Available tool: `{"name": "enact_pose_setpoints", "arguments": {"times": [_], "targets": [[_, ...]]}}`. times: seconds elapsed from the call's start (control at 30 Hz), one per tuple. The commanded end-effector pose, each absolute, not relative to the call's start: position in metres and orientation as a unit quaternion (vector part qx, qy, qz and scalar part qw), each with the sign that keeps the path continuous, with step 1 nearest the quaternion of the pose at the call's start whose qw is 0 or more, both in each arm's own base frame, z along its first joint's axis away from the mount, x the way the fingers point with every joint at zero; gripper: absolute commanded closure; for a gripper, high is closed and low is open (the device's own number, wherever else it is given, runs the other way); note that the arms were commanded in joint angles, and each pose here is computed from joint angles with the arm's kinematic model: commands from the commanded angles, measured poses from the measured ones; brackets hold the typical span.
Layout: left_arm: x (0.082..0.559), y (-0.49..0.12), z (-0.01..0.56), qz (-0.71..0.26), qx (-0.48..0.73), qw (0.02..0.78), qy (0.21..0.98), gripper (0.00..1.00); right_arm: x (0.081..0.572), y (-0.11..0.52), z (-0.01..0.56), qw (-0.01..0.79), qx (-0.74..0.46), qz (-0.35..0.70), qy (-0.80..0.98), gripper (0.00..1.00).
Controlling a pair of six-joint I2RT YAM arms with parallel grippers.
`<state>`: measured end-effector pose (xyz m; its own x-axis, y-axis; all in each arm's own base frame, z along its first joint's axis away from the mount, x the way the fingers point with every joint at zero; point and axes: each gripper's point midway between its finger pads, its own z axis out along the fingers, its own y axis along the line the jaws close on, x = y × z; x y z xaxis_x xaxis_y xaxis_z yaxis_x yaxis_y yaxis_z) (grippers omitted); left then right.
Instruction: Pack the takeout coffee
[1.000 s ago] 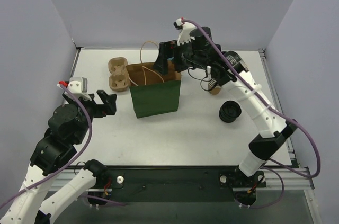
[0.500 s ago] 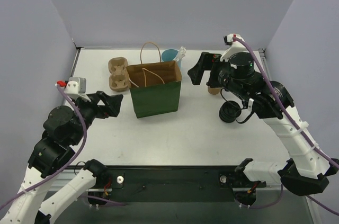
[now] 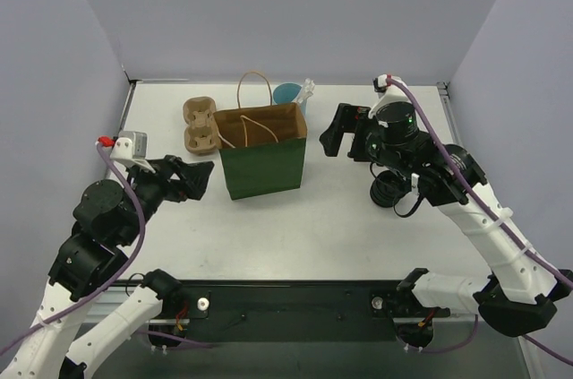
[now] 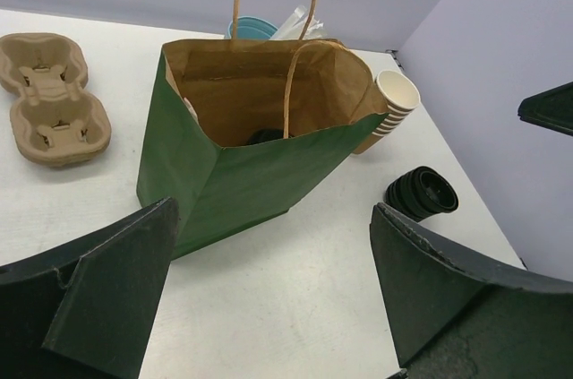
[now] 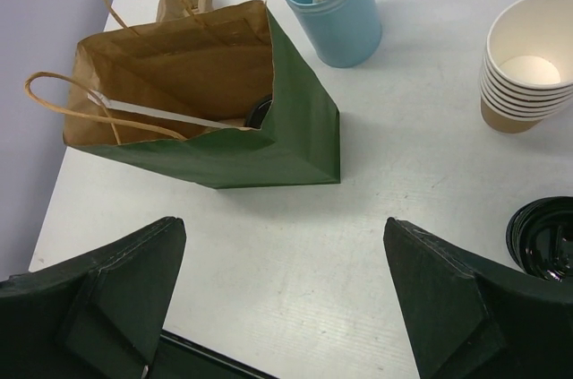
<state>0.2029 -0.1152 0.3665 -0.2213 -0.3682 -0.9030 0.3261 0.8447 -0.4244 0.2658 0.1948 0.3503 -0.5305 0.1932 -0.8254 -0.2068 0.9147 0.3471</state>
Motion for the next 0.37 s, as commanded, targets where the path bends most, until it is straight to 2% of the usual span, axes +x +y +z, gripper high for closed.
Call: {"name": "enact_pose_setpoints", "arguments": {"times": [0.0,0.33], "targets": [[0.2083,-0.1264,0.3840,-0.309,-0.014,0.636,0.707,0.03,0.2604,0.1860,0.3628,0.502,0.006,0.214,0.838,0.00],[0.2125,-0.1331,0.3867,-0.317,-0.009,0.634,0.705,0.03,0.2593,0.1850,0.3635,0.504,0.009,0.217,0.836,0.00]]}}
